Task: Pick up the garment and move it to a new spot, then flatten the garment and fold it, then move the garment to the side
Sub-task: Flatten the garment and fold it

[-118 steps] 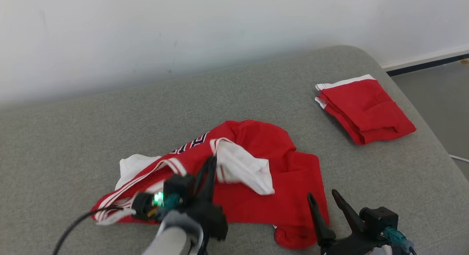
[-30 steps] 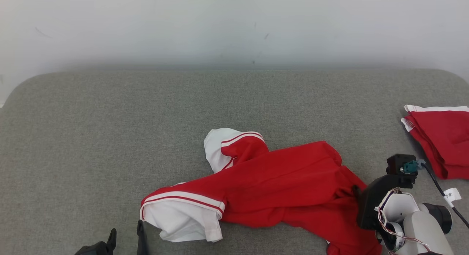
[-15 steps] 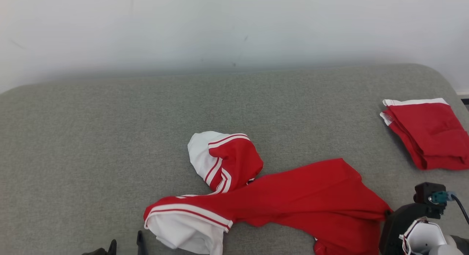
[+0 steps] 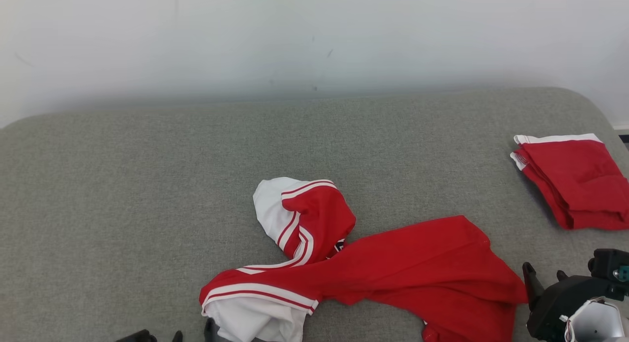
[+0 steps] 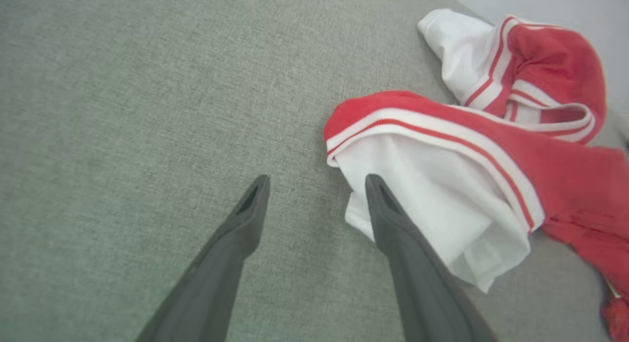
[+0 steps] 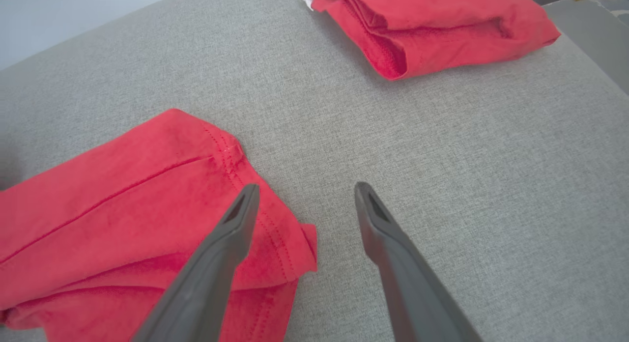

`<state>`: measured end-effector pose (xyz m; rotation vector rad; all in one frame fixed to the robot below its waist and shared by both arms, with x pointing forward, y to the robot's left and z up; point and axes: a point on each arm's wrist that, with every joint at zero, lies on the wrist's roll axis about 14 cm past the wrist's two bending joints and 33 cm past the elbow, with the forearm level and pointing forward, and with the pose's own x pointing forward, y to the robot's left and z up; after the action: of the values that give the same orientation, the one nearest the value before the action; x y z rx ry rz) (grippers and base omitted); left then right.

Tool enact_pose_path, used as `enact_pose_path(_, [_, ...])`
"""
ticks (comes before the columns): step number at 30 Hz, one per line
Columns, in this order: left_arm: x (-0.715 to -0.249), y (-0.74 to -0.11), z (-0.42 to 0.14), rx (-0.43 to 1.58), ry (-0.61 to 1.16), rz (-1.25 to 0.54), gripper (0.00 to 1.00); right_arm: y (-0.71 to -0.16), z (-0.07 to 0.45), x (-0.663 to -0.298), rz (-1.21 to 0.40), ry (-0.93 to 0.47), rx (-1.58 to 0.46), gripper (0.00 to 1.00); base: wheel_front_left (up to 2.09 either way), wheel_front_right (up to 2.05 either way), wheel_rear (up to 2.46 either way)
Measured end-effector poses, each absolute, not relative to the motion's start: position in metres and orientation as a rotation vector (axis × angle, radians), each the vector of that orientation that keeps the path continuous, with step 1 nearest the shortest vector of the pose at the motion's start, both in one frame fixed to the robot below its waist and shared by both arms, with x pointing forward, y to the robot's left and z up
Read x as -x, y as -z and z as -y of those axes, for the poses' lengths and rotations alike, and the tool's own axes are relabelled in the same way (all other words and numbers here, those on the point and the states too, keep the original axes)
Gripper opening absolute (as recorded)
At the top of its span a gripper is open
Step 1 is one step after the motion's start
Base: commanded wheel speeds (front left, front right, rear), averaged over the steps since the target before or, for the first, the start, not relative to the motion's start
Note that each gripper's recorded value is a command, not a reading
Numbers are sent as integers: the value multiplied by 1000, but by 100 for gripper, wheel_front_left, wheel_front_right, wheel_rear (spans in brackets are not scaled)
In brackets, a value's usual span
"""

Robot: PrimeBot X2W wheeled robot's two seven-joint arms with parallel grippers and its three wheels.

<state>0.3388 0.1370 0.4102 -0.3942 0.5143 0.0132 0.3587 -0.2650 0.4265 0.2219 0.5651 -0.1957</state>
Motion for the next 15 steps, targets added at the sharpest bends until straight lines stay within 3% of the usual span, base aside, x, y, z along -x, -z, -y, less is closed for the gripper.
enact_pose_path(4, [-342,-415,-134,488,-7,-499,100,-432,264,-360,-539,189,-223,100,0,0,0])
enact_pose_path(13, [-370,-401,-122,444,64,-590,100,-440,255,-358,-505,158,-242,100,0,0,0])
enact_pose_path(14, [-372,-398,-119,426,79,-606,65,-440,254,-358,-503,157,-243,100,0,0,0])
enact_pose_path(15, [-375,-397,-119,397,89,-607,0,-440,255,-357,-502,157,-245,100,0,0,0])
